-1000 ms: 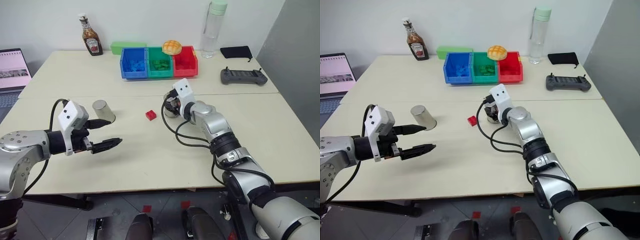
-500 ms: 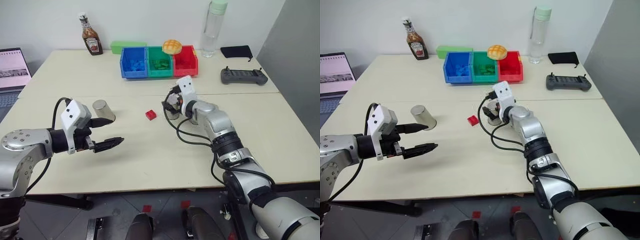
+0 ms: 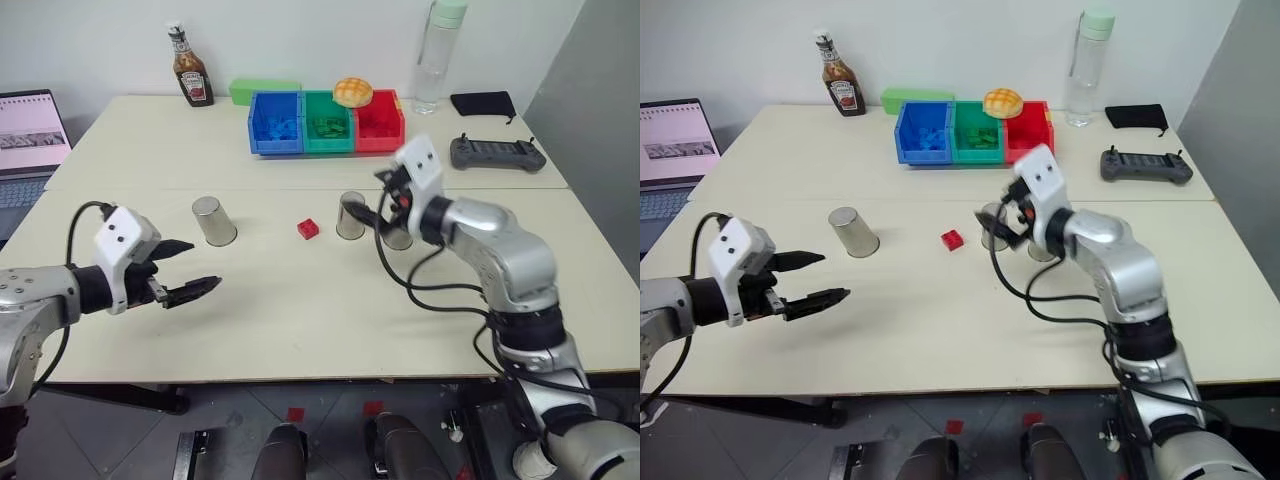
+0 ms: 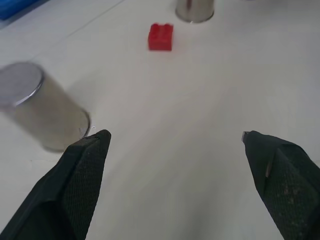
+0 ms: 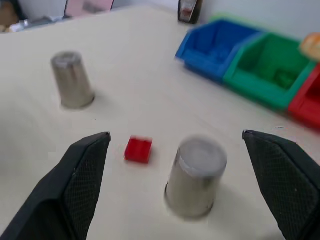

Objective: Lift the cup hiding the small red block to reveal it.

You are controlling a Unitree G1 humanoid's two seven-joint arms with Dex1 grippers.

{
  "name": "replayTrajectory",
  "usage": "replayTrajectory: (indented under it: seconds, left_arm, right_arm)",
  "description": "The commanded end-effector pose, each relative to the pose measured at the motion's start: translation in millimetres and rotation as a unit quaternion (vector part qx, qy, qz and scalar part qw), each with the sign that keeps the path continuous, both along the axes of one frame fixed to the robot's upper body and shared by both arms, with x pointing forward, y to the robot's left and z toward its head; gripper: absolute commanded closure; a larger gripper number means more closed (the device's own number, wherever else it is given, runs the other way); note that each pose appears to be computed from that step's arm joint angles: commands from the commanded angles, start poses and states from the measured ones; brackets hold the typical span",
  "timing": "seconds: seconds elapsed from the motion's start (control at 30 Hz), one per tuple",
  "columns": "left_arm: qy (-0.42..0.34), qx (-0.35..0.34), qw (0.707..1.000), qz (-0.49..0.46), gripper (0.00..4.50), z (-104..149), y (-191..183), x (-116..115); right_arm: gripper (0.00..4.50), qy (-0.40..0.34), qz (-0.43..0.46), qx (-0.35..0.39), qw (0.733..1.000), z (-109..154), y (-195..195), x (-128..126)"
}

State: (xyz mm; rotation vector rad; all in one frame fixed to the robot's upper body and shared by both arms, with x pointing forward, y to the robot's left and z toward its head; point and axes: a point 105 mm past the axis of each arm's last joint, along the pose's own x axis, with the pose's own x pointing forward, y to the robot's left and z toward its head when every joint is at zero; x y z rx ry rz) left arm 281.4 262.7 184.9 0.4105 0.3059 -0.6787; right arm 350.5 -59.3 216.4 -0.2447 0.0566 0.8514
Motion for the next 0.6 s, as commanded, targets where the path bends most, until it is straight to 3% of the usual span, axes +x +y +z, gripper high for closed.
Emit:
replayTrajectory:
  seconds: [0.03,0.23,0.6]
  left_arm:
    - [-0.035,0.02,0.999,-0.007,0.0,12.4,0.3,-2.0]
    - [-0.043,0.017,0.999,-0.012,0.0,12.9,0.2,-4.2]
    - [-0.053,0.005,0.998,-0.02,0.0,18.6,0.4,-1.9]
  right_arm:
    - [0.01,-0.022,0.068,-0.015,0.997,11.3,-2.6,-32.2]
    - [0.01,0.01,0.102,-0.063,0.993,-12.9,-39.3,-54.2]
    - [0.01,-0.016,0.119,-0.061,0.991,-10.3,-60.5,-61.1]
